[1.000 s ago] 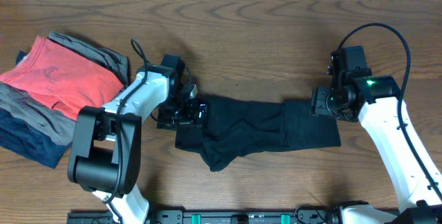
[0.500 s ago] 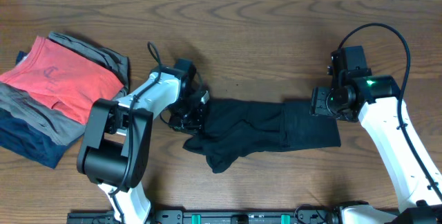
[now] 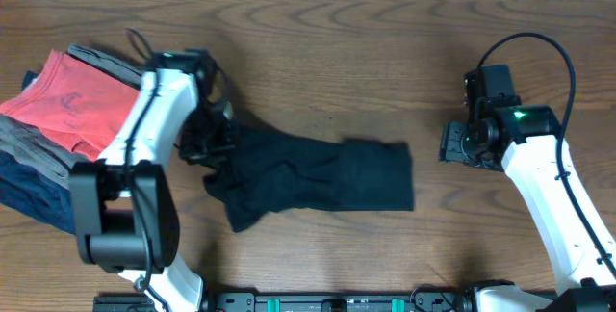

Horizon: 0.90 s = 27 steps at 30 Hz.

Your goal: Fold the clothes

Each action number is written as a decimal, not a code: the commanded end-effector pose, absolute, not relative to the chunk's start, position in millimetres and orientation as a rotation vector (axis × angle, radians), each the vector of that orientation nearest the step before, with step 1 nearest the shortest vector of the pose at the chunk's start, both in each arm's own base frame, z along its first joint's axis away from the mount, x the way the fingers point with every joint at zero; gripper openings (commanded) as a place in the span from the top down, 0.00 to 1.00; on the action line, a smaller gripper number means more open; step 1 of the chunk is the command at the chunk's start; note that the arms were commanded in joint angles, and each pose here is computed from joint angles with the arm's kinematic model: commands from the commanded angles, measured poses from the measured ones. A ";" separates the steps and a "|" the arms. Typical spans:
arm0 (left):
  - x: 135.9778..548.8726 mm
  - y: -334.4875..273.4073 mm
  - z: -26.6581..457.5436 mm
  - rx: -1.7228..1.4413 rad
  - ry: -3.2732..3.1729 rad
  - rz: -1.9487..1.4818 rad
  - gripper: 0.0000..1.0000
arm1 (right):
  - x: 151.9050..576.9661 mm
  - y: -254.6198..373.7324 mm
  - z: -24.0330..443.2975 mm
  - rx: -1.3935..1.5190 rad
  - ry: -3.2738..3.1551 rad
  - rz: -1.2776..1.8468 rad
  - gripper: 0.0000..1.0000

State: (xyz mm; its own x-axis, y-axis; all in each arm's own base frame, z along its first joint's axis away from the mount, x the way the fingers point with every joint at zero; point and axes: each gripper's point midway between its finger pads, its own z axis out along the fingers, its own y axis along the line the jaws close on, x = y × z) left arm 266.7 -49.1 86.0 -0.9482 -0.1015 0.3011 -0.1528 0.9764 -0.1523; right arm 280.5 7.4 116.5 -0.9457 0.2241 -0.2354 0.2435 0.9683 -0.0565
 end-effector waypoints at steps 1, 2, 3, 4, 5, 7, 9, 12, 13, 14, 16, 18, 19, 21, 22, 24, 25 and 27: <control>275.3 -71.3 115.7 0.293 -2.826 0.449 0.94 | 281.2 -6.3 118.2 0.405 2.873 -0.177 0.32; 276.1 -85.7 122.2 0.289 -2.805 0.555 0.94 | 281.1 -7.0 118.2 0.408 2.873 -0.177 0.32; 277.1 -104.2 130.0 0.278 -2.775 0.687 0.94 | 280.7 -7.4 118.1 0.410 2.874 -0.178 0.32; 278.4 -118.9 136.2 0.263 -2.749 0.787 0.95 | 280.5 -7.8 118.1 0.407 2.876 -0.179 0.32; 279.9 -133.0 141.8 0.239 -2.727 0.876 0.94 | 280.5 -7.8 118.1 0.401 2.877 -0.180 0.32; 282.2 -161.8 151.2 0.162 -2.698 1.017 0.94 | 279.9 -7.8 118.0 0.401 2.879 -0.180 0.32; 281.7 -181.9 153.5 0.103 -2.695 1.055 0.94 | 279.0 -7.9 117.8 0.401 2.883 -0.182 0.32; 278.7 -211.1 152.6 0.053 -2.703 1.053 0.94 | 278.0 -8.0 117.6 0.397 2.888 -0.184 0.32; 277.4 -222.7 152.7 0.031 -2.707 1.058 0.94 | 277.7 -8.0 117.5 0.397 2.889 -0.184 0.32; 276.9 -234.8 153.1 0.003 -2.715 1.069 0.94 | 277.7 -8.0 117.5 0.389 2.891 -0.185 0.32; 276.5 -254.8 153.1 -0.074 -2.744 1.088 0.94 | 277.7 -8.0 117.5 0.385 2.891 -0.186 0.32; 274.5 -271.4 149.8 -0.126 -2.787 1.061 0.94 | 277.6 -8.0 117.4 0.385 2.892 -0.186 0.32; 273.7 -277.1 147.7 -0.142 -2.809 1.042 0.94 | 277.6 -7.9 117.4 0.385 2.892 -0.185 0.32; 272.9 -286.5 141.7 -0.162 -2.867 0.983 0.90 | 277.2 -7.9 117.4 0.375 2.895 -0.186 0.32; 272.6 -289.1 139.8 -0.177 -2.888 0.961 0.89 | 276.7 -8.0 117.3 0.375 2.897 -0.188 0.32; 270.2 -294.2 135.2 -0.222 -2.934 0.907 0.84 | 276.1 -8.0 117.2 0.375 2.900 -0.188 0.32; 268.0 -296.3 133.4 -0.243 -2.950 0.882 0.84 | 275.8 -8.0 117.2 0.375 2.901 -0.189 0.32; 265.4 -297.5 128.8 -0.273 -2.985 0.823 0.83 | 275.6 -7.9 117.0 0.374 2.901 -0.188 0.32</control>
State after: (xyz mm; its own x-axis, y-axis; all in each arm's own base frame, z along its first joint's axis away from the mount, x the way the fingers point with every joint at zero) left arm 259.6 -299.5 129.6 -0.9782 0.2043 0.0360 0.1460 0.8011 -0.5805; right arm 274.8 -2.8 115.7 -0.9464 0.2385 -0.2180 0.2619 0.9613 -0.0854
